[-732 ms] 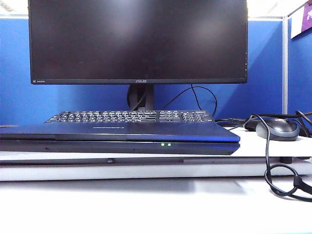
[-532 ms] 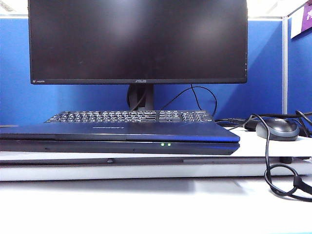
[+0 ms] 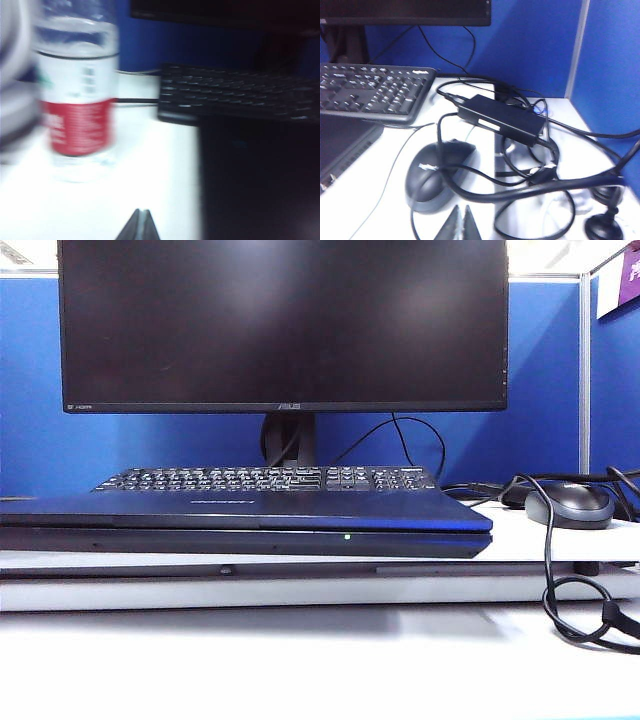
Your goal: Open the lid of the black laptop.
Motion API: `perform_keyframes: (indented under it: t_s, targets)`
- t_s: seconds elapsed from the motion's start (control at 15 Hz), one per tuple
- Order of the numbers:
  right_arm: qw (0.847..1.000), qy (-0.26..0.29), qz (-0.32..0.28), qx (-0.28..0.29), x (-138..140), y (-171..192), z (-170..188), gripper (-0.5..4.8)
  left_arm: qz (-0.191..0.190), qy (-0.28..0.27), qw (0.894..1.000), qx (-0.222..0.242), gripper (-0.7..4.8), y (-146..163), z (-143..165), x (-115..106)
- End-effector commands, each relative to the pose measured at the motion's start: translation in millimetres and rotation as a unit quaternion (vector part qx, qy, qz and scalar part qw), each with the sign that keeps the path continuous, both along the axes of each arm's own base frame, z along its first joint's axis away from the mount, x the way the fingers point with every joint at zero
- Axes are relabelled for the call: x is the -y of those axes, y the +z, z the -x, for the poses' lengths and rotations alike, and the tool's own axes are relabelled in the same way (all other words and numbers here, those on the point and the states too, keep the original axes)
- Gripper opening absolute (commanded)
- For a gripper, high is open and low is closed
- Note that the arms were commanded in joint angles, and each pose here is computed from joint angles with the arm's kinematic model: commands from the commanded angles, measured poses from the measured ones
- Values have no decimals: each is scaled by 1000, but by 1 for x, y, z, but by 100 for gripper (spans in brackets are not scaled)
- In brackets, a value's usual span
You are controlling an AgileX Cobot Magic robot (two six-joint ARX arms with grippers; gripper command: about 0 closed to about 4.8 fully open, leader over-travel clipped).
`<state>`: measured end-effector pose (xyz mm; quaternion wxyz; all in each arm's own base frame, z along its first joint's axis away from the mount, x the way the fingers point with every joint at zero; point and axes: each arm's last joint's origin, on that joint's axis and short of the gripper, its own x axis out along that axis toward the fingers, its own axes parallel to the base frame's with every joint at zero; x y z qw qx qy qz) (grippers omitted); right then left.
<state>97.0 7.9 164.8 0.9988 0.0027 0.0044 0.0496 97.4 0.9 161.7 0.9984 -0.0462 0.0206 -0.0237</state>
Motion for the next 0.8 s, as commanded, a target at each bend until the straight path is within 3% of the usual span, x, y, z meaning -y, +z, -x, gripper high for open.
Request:
perform_keyframes:
  t_s: [0.07, 0.27, 0.4, 0.53, 0.8]
  targets:
    - [992, 62, -107, 27, -3, 8, 1, -1, 119, -106, 987, 30, -3, 9, 1, 6]
    - [957, 165, -234, 43, -8, 20, 4, -1, 266, -144, 952, 39, -3, 18, 3, 8]
    - [922, 241, -300, 43, -11, 28, 8, -1, 250, -258, 932, 54, -3, 27, 7, 13]
    - [875, 392, -279, 46, -19, 45, 19, 0, 274, -314, 909, 24, -2, 28, 9, 16]
    - [841, 451, -285, 88, -23, 97, 41, -1, 273, -362, 891, 0, -3, 28, 11, 19]
